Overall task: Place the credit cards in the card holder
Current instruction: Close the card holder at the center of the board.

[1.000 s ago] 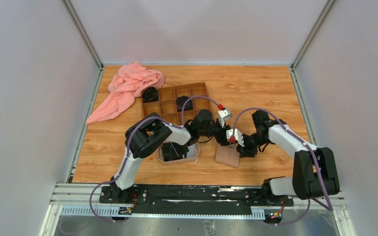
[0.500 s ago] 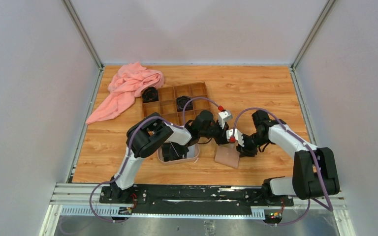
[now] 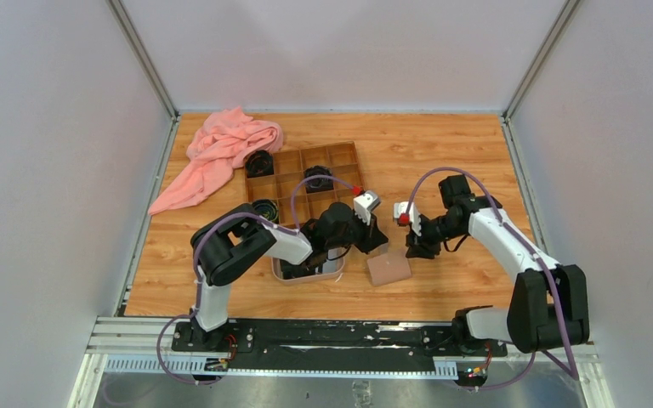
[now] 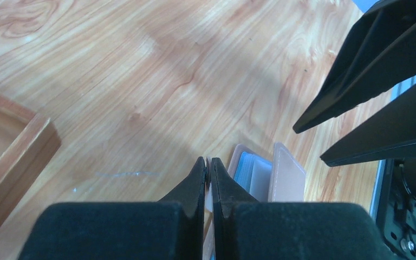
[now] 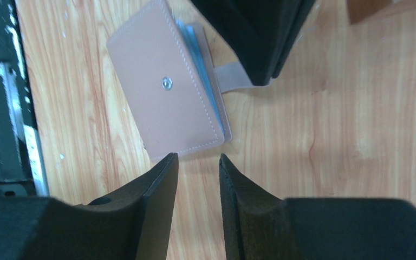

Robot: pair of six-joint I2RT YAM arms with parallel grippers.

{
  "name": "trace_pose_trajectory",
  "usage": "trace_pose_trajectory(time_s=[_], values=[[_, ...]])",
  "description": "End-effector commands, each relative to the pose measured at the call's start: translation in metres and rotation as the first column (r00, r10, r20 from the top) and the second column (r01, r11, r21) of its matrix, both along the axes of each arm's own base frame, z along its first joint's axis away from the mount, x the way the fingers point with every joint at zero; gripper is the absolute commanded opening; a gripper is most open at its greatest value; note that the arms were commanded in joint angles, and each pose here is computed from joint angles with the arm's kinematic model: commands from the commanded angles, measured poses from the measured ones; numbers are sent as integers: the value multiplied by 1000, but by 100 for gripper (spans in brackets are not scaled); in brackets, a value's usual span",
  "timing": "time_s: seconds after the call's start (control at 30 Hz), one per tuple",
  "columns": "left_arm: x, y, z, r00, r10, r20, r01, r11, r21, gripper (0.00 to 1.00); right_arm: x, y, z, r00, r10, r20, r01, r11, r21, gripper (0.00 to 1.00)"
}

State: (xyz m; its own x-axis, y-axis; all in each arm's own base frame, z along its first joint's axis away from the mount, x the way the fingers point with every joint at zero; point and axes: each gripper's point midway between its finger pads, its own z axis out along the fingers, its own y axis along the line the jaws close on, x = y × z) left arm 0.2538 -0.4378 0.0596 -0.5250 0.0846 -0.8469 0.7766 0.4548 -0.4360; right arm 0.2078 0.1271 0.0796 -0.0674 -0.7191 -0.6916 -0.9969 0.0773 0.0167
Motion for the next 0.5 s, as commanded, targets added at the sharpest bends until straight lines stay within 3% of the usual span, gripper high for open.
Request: trace_pose_trajectory(time_s=[0.0, 0.23, 0.33, 0.47], values=[[10, 6, 16, 989, 141, 49, -138, 989, -59, 0, -15, 23, 24, 994, -5, -108, 19, 991, 129, 37], [10, 7, 16, 985, 166, 36, -163, 984, -77, 0, -31, 41, 10, 981, 85, -172, -65, 991, 120, 31], [9, 7, 17, 986, 159, 43, -155, 984, -82, 0, -30, 37, -11, 974, 97, -204, -94, 995, 25, 20], [5, 5, 24, 990, 131, 47, -125, 985, -122, 0, -16, 24, -30, 973, 6, -229, -31, 994, -105, 15]])
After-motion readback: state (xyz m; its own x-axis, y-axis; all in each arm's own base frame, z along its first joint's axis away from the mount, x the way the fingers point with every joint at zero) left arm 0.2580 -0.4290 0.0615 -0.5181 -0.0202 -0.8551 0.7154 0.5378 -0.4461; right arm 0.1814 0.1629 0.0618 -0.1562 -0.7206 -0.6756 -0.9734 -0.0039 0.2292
